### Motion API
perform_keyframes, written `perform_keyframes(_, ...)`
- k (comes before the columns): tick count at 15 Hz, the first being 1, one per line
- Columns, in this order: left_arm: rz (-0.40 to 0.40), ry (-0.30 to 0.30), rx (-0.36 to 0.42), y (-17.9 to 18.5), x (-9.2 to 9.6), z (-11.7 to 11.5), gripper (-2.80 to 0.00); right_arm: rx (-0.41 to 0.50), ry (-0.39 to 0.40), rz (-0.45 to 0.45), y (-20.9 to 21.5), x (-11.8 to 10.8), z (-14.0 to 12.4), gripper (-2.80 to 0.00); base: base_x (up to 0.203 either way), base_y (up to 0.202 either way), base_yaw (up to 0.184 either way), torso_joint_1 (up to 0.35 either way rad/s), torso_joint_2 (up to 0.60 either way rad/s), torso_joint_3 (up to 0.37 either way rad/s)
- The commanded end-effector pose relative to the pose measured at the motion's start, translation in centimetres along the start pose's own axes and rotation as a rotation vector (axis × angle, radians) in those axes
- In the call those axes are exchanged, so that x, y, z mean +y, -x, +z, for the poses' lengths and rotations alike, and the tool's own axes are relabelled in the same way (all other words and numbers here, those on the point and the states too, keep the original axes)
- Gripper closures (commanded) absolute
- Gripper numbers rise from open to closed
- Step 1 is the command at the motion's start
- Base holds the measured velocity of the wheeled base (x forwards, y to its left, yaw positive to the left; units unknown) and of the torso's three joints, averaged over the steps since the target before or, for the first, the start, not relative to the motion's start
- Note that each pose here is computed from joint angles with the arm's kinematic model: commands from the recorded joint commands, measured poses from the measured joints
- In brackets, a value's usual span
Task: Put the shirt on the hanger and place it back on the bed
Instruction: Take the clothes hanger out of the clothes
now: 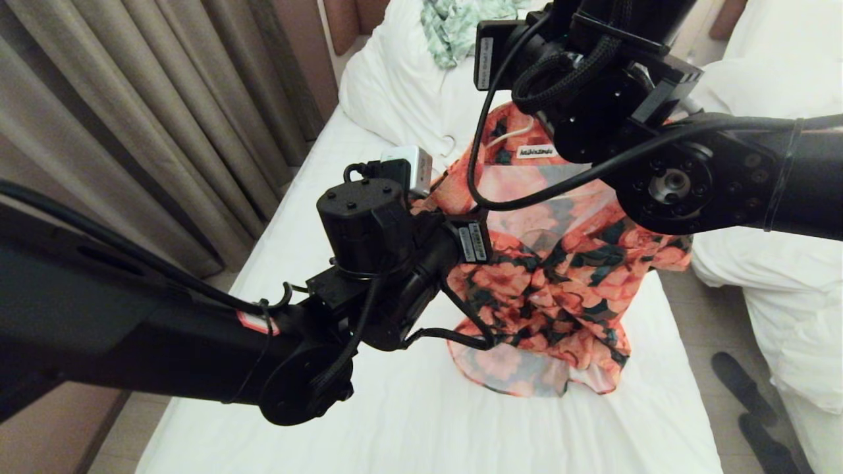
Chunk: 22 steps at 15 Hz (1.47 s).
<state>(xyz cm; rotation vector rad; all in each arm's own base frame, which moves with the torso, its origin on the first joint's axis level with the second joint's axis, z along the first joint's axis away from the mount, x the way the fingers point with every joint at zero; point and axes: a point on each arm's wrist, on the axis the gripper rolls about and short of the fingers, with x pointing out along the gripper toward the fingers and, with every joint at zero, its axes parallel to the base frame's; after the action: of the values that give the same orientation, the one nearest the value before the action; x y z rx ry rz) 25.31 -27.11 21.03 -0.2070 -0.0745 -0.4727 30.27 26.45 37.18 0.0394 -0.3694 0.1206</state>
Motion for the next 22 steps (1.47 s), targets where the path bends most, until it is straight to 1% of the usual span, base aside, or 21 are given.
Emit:
perform_keyframes(1, 0.013, -0.002, -0.007, -0.2, 0.4, 0.1, 0.00, 0.002, 0.002, -0.001, 0.1, 0.0, -0.1, 0.00, 0.000, 0.000, 0.000, 0.000, 0.00, 0.000)
perform_keyframes(2, 0.020, -0.005, -0.009, -0.3, 0.6, 0.1, 0.00, 0.001, 0.001, -0.002, 0.1, 0.0, -0.1, 0.00, 0.000, 0.000, 0.000, 0.000, 0.00, 0.000)
perform_keyframes(4, 0.055, -0.017, -0.027, -0.7, 2.0, 0.7, 0.00, 0.003, 0.005, -0.012, -0.2, -0.4, -0.2, 0.00, 0.000, 0.000, 0.000, 0.000, 0.00, 0.000)
perform_keyframes(6, 0.102, -0.039, -0.054, -1.3, 4.3, 1.8, 0.00, -0.003, 0.016, -0.046, -0.8, -1.7, -0.1, 0.00, 0.000, 0.000, 0.000, 0.000, 0.00, 0.000)
perform_keyframes(7, 0.115, -0.058, -0.058, -1.6, 5.4, 2.0, 0.00, -0.009, 0.020, -0.064, -1.1, -2.5, 0.0, 0.00, 0.000, 0.000, 0.000, 0.000, 0.00, 0.000)
perform_keyframes(9, 0.174, -0.094, -0.084, -2.3, 7.8, 2.9, 0.00, -0.017, 0.033, -0.111, -1.7, -4.4, 0.2, 0.00, 0.000, 0.000, 0.000, 0.000, 0.00, 0.000)
perform_keyframes(10, 0.207, -0.105, -0.086, -2.7, 9.0, 3.1, 0.00, -0.012, 0.043, -0.126, -1.9, -5.1, 0.1, 0.00, 0.000, 0.000, 0.000, 0.000, 0.00, 0.000)
perform_keyframes(12, 0.259, -0.154, -0.040, -3.7, 10.9, 2.2, 0.00, -0.008, 0.047, -0.132, -1.9, -5.4, 0.1, 0.00, 0.000, 0.000, 0.000, 0.000, 0.00, 0.000)
perform_keyframes(14, 0.270, -0.182, 0.017, -4.6, 11.5, 0.2, 0.00, -0.003, 0.048, -0.128, -2.0, -5.3, -0.3, 0.00, 0.000, 0.000, 0.000, 0.000, 0.00, 0.000)
perform_keyframes(15, 0.267, -0.189, 0.044, -5.0, 11.4, -1.1, 0.00, 0.005, 0.052, -0.122, -2.1, -4.9, -0.8, 0.00, 0.000, 0.000, 0.000, 0.000, 0.00, 0.000)
perform_keyframes(16, 0.270, -0.202, 0.067, -5.6, 11.4, -2.2, 0.00, 0.001, 0.038, -0.120, -2.2, -4.7, -1.1, 0.00, 0.000, 0.000, 0.000, 0.000, 0.00, 0.000)
perform_keyframes(17, 0.286, -0.217, 0.080, -6.3, 11.5, -3.1, 0.00, 0.002, 0.032, -0.117, -2.3, -4.4, -1.5, 0.00, 0.000, 0.000, 0.000, 0.000, 0.00, 0.000)
perform_keyframes(18, 0.307, -0.226, 0.087, -6.9, 11.6, -3.7, 0.00, 0.009, 0.035, -0.115, -2.5, -4.2, -1.9, 0.00, 0.000, 0.000, 0.000, 0.000, 0.00, 0.000)
perform_keyframes(21, 0.320, -0.228, 0.095, -7.1, 11.5, -3.8, 0.00, 0.016, 0.040, -0.112, -2.8, -3.8, -3.0, 0.00, 0.000, 0.000, 0.000, 0.000, 0.00, 0.000)
perform_keyframes(22, 0.323, -0.229, 0.096, -7.1, 11.7, -3.8, -2.80, 0.018, 0.041, -0.111, -3.0, -3.7, -3.4, 0.00, 0.000, 0.000, 0.000, 0.000, 0.00, 0.000)
